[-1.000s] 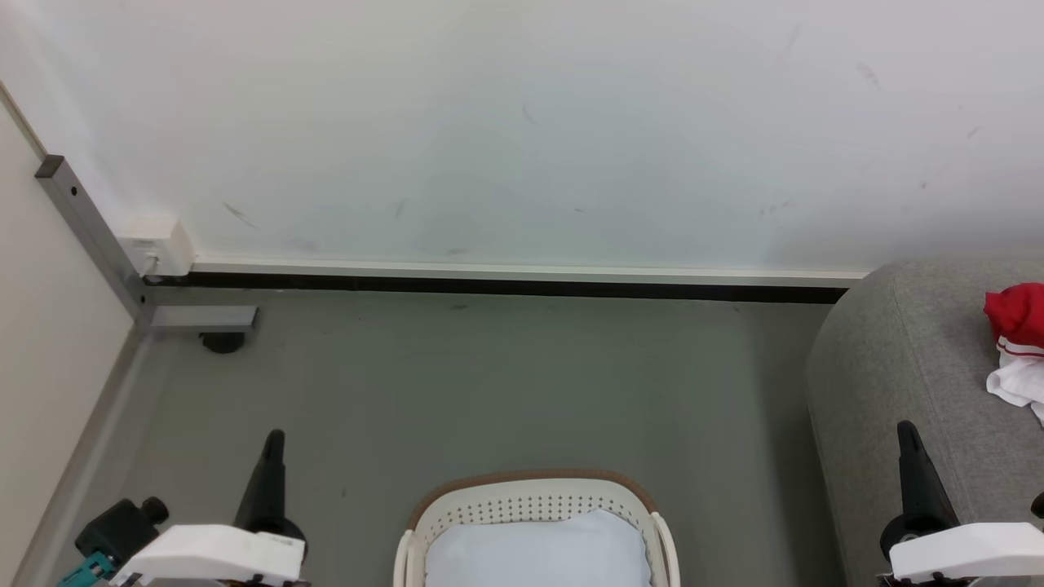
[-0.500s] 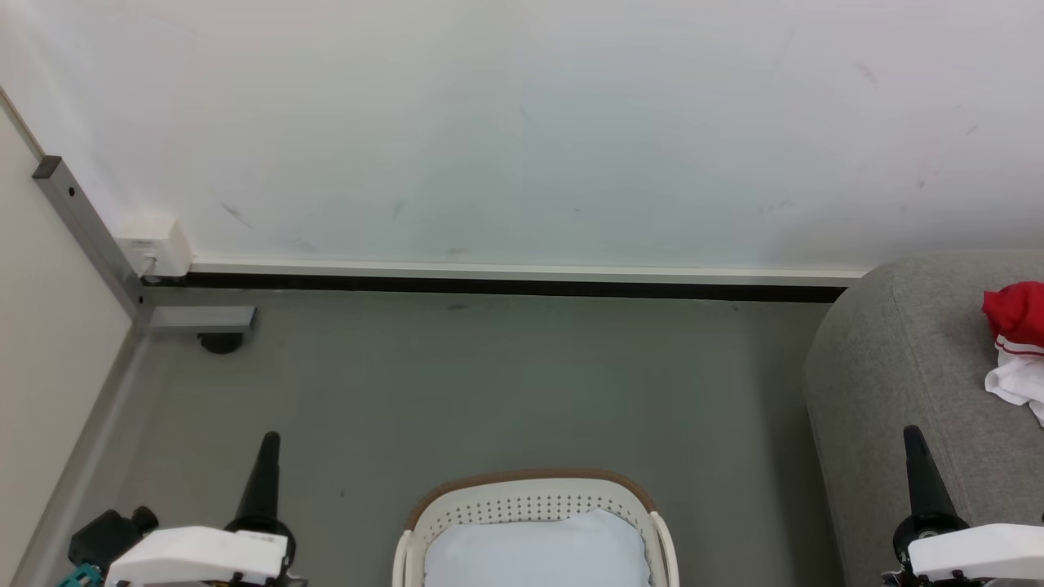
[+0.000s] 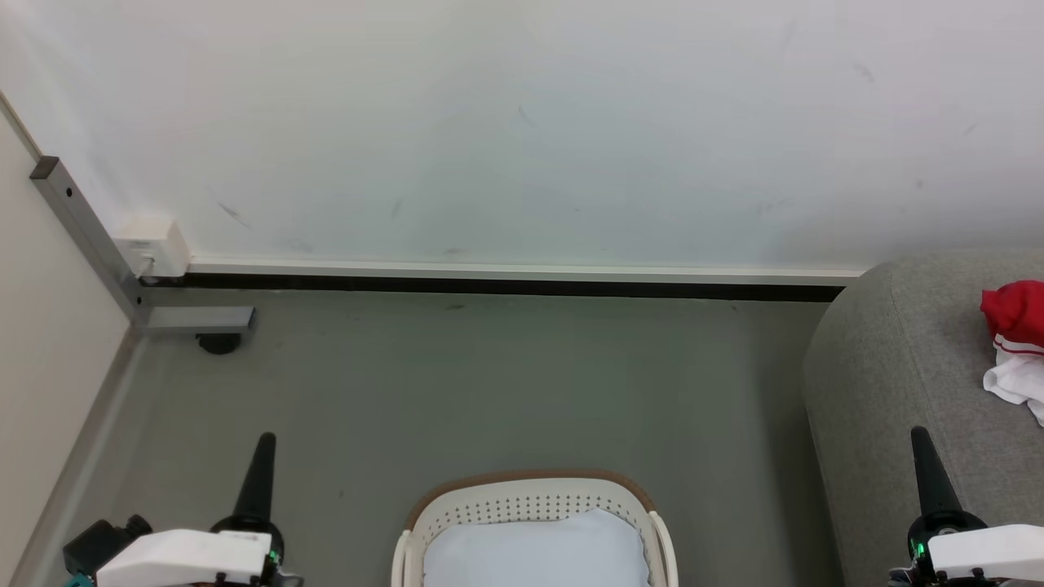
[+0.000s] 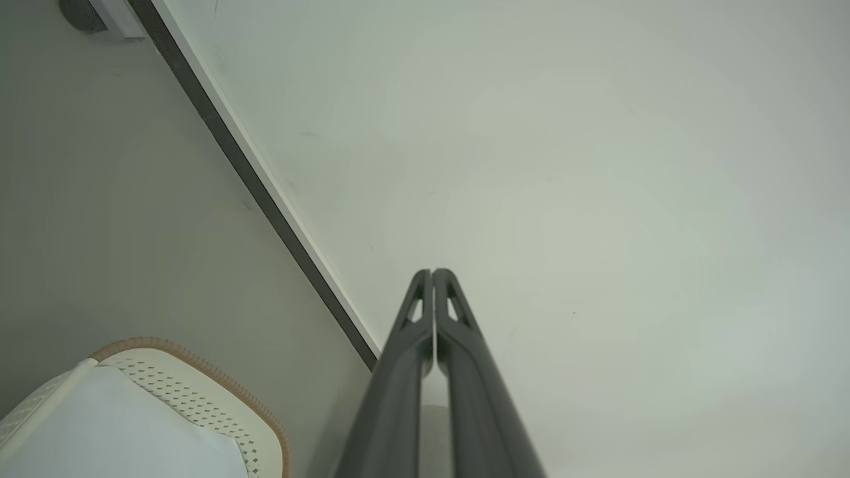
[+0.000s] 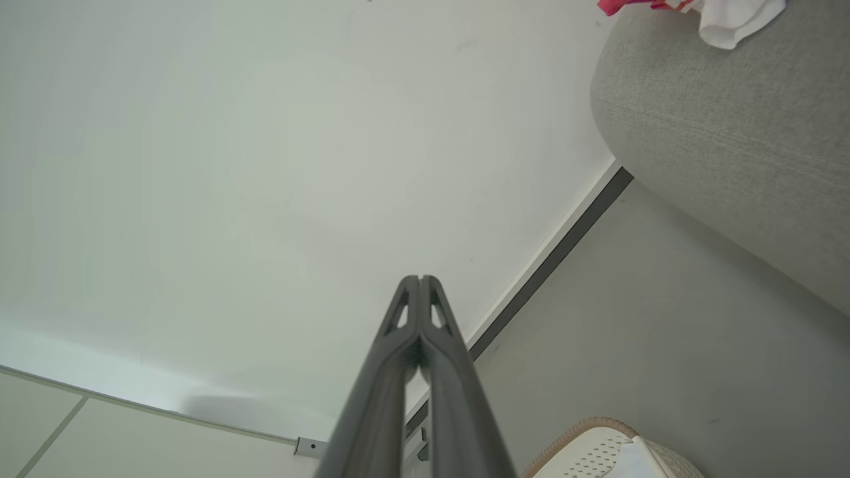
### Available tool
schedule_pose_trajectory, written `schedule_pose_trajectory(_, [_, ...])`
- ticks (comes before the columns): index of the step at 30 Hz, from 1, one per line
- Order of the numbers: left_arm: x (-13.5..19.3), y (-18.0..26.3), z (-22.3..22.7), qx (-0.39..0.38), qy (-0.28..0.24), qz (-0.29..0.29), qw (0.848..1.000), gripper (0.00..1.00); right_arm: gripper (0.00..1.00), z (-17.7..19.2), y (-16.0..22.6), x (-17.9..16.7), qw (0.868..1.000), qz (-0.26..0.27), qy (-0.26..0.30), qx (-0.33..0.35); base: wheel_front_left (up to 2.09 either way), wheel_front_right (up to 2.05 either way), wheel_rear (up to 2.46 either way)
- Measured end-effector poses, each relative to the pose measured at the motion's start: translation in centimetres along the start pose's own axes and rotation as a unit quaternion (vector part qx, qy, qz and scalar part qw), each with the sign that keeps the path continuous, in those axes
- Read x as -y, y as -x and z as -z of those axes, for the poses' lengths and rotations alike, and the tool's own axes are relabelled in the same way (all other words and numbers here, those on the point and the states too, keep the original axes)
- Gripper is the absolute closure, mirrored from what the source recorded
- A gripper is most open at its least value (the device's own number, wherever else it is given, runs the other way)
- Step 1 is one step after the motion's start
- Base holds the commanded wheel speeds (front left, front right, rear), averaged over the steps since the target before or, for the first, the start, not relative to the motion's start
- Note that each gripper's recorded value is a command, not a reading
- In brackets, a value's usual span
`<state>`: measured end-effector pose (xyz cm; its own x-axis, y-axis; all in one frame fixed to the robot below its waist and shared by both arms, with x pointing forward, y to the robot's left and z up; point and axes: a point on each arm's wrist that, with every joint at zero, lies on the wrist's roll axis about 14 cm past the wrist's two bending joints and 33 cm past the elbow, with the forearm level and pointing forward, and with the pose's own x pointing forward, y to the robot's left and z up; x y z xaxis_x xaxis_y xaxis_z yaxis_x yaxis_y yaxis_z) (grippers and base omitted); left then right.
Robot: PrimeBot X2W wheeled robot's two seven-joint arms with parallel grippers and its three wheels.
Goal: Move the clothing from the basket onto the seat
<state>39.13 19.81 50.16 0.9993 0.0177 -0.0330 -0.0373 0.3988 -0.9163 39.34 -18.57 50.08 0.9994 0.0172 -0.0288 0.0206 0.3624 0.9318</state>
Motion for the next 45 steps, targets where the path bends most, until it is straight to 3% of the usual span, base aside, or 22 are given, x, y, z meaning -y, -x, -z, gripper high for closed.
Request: schedule_pose_trajectory(45, [0.4, 0.1, -0.2, -0.006, 0.178, 0.013, 0.984, 1.0, 1.0, -1.4, 0.2, -0.2, 0.987, -0.011, -0.161, 0.009, 0.0, 0.0, 0.0])
